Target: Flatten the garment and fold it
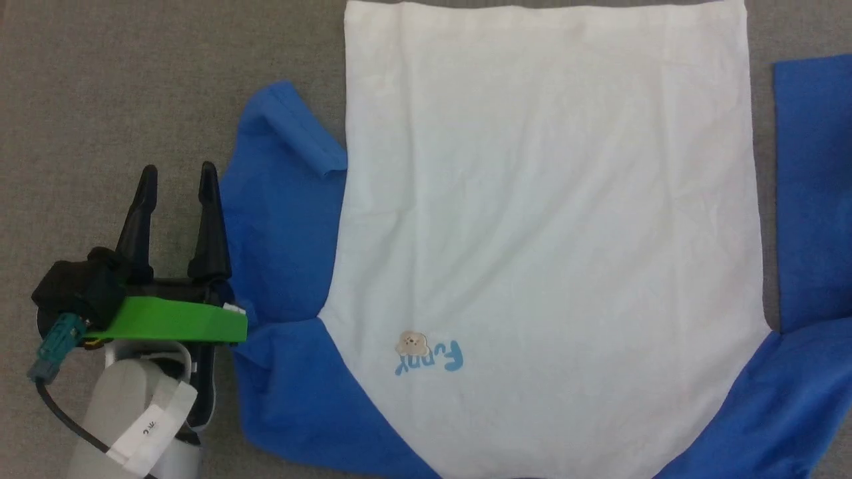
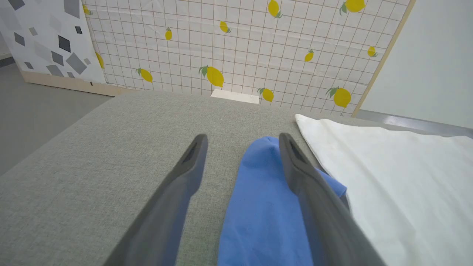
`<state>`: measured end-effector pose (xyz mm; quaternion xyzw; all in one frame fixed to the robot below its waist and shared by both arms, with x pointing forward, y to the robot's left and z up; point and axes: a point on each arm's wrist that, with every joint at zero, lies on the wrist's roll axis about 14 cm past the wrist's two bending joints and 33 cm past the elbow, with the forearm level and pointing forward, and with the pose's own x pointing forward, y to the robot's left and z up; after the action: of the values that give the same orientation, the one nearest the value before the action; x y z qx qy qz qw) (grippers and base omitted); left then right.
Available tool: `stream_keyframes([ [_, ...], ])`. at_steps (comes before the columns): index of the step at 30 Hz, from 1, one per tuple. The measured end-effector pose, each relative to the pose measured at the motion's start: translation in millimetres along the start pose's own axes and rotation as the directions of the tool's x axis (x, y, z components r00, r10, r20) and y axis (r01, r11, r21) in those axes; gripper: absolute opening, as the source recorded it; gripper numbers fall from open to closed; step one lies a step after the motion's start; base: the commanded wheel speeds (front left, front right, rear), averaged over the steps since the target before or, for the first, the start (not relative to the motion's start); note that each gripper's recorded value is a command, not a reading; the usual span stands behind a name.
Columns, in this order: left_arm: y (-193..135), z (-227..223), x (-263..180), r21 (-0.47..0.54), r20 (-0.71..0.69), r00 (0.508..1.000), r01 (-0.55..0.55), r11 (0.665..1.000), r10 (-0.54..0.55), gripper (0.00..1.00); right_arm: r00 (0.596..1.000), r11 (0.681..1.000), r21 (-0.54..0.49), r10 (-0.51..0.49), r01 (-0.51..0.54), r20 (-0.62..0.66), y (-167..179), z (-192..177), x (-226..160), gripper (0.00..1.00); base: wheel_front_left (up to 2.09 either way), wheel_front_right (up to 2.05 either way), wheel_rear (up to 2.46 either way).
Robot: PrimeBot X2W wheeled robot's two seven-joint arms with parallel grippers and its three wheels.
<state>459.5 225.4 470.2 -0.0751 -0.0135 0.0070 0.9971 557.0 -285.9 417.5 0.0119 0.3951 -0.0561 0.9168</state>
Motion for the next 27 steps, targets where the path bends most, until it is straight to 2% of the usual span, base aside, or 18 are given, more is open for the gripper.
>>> stream_keyframes([
  [6,-4,17,-11,-0.019,0.031,0.999,0.006,1.000,-0.005,1.00,0.993,0.995,0.026,-0.097,0.095,0.074,-50,3,-46,0.00,0.00,0.00,0.00],
  [12,-11,31,-30,-0.058,0.055,0.998,0.015,0.998,-0.012,1.00,0.974,0.971,0.084,-0.226,0.223,0.021,-116,-31,-99,0.00,0.00,0.00,0.00],
  [15,-18,40,-37,-0.068,0.075,0.997,0.029,0.997,-0.023,1.00,0.965,0.959,0.113,-0.262,0.258,0.015,-135,-43,-123,0.00,0.00,0.00,0.00],
  [20,-25,52,-47,-0.083,0.100,0.994,0.043,0.996,-0.035,1.00,0.961,0.960,0.132,-0.258,0.245,0.094,-140,-40,-155,0.00,0.00,0.00,0.00],
  [27,-31,69,-65,-0.089,0.139,0.989,0.054,0.995,-0.042,1.00,0.946,0.983,0.043,-0.183,0.178,0.266,-117,-11,-207,0.00,0.00,0.00,0.00],
])
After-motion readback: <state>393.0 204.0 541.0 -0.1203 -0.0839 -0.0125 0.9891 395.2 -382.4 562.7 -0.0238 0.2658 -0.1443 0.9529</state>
